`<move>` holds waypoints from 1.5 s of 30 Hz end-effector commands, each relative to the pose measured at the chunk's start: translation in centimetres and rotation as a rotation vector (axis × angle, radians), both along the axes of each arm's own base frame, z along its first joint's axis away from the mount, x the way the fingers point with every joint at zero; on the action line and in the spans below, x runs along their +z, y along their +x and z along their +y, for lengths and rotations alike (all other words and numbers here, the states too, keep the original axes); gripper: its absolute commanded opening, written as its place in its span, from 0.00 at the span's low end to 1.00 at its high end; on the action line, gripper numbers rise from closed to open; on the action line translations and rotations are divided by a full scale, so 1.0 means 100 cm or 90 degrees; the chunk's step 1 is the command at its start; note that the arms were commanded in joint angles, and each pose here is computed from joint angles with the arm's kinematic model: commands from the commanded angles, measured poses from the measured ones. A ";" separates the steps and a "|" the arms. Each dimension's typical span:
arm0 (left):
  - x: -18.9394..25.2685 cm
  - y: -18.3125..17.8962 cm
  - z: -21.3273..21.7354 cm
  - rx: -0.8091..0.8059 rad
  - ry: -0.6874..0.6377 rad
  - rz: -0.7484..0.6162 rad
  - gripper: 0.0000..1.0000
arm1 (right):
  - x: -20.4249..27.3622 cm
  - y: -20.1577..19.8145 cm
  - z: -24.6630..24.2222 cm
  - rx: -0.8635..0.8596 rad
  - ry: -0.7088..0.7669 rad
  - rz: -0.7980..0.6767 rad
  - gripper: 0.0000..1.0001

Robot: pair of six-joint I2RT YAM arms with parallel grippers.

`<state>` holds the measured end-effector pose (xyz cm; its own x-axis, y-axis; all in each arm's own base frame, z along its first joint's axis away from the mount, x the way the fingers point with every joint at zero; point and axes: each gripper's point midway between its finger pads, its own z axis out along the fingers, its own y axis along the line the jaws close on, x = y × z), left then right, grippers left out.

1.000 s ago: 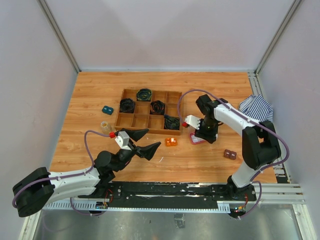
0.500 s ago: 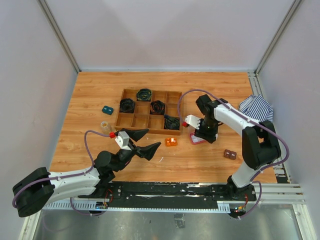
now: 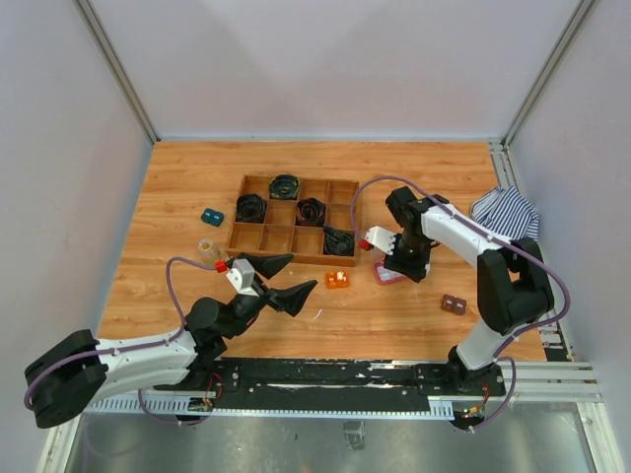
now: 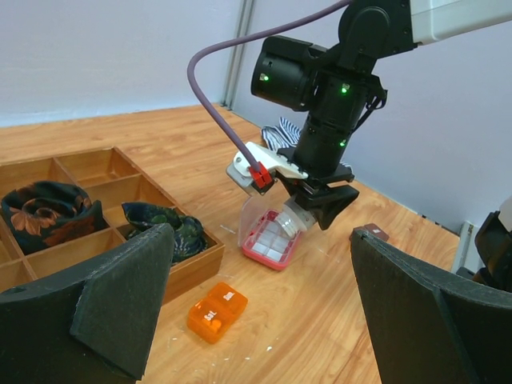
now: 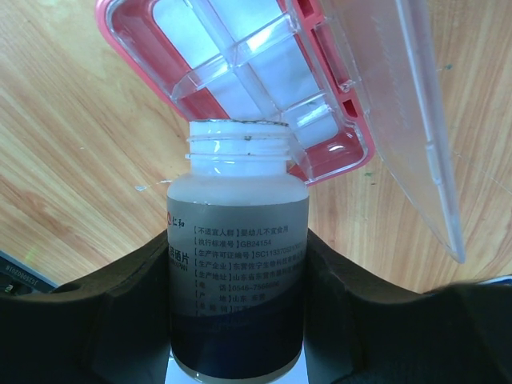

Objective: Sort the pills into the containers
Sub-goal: Pour the pill from the pill bottle.

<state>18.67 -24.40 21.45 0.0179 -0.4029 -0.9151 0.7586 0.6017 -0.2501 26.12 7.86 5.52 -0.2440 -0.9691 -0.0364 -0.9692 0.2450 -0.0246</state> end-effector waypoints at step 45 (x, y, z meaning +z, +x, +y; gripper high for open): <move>0.009 -0.004 0.004 -0.003 -0.016 -0.032 0.99 | 0.008 -0.004 -0.001 0.010 -0.040 -0.020 0.01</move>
